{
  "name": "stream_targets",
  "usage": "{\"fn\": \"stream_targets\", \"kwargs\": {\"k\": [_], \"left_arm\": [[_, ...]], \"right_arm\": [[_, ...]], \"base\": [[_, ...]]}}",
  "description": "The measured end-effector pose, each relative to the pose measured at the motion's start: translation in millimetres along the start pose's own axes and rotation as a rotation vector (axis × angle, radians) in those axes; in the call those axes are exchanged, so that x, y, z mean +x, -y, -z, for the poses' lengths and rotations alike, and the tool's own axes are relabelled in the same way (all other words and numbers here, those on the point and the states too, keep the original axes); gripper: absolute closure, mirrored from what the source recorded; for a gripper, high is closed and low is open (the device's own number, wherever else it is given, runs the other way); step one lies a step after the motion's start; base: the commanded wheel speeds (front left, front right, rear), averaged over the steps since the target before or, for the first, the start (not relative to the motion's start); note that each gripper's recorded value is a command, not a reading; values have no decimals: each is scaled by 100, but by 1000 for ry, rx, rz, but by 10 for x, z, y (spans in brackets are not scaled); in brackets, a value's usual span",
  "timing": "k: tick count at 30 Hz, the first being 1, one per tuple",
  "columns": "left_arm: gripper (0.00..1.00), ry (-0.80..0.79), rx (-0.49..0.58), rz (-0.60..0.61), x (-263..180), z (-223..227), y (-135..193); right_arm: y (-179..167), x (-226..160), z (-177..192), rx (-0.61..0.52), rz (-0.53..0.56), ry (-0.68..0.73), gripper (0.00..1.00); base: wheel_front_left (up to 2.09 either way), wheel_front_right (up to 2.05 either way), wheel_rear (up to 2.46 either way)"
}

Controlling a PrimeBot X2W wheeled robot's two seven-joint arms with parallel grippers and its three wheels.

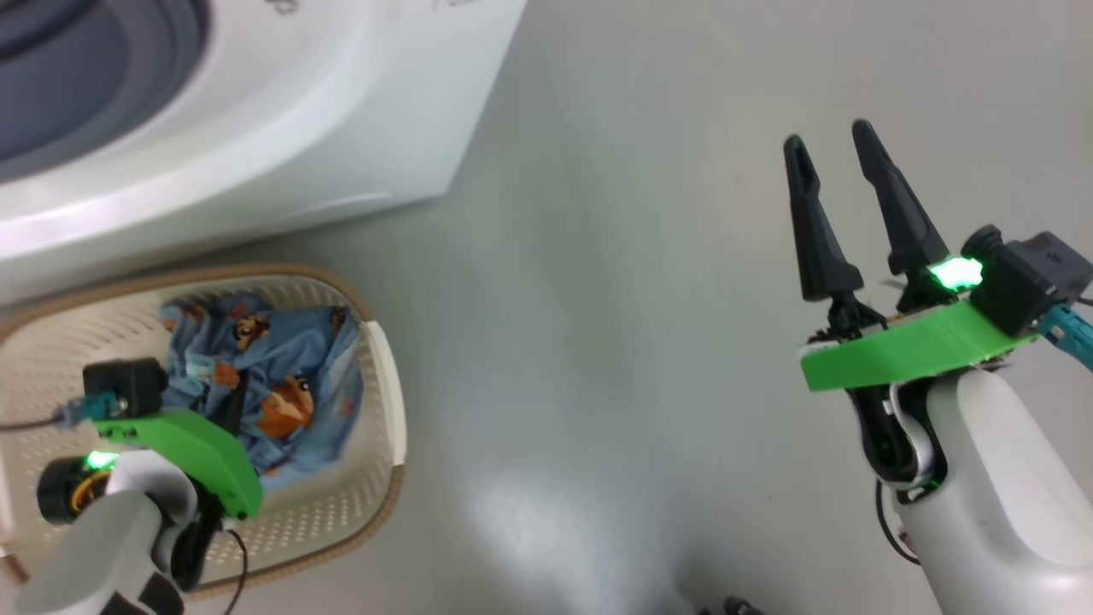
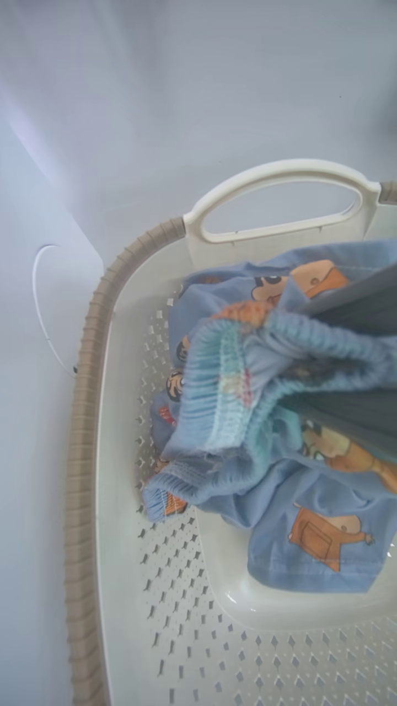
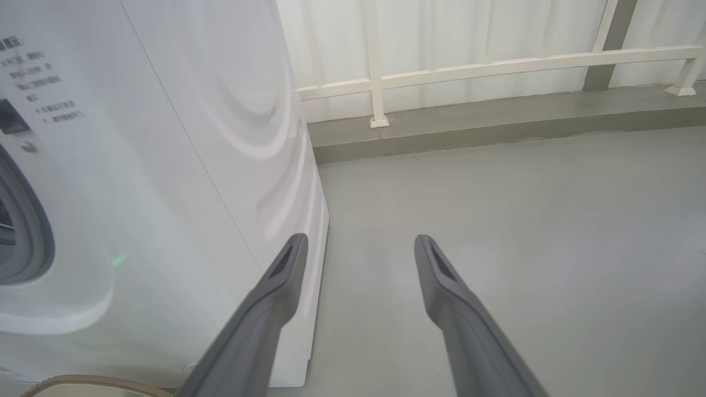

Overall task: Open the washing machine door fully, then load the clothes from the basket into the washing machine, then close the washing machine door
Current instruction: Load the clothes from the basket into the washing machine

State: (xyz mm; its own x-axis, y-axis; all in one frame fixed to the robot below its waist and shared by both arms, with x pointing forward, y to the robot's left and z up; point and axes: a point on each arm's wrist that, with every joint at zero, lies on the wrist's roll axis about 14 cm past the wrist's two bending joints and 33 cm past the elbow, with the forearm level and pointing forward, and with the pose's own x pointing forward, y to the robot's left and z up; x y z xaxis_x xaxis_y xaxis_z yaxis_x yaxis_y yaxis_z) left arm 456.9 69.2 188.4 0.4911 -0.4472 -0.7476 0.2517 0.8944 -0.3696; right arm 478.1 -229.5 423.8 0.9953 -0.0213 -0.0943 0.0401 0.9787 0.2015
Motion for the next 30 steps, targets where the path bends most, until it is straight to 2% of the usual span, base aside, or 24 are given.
{"fn": "stream_targets", "kwargs": {"k": [13, 20, 30], "left_arm": [[100, 326, -58, 32, -839, -579, 266], [100, 509, -101, 46, -1322, -954, 405], [100, 793, -36, 33, -2187, -1394, 567]], "right_arm": [[-161, -229, -451, -22, -79, 78, 0], [-267, -390, -540, -7, -116, 88, 0], [-493, -550, -710, 5, -191, 123, 0]], "base": [[0, 0, 0], [0, 0, 0], [0, 0, 0]]}}
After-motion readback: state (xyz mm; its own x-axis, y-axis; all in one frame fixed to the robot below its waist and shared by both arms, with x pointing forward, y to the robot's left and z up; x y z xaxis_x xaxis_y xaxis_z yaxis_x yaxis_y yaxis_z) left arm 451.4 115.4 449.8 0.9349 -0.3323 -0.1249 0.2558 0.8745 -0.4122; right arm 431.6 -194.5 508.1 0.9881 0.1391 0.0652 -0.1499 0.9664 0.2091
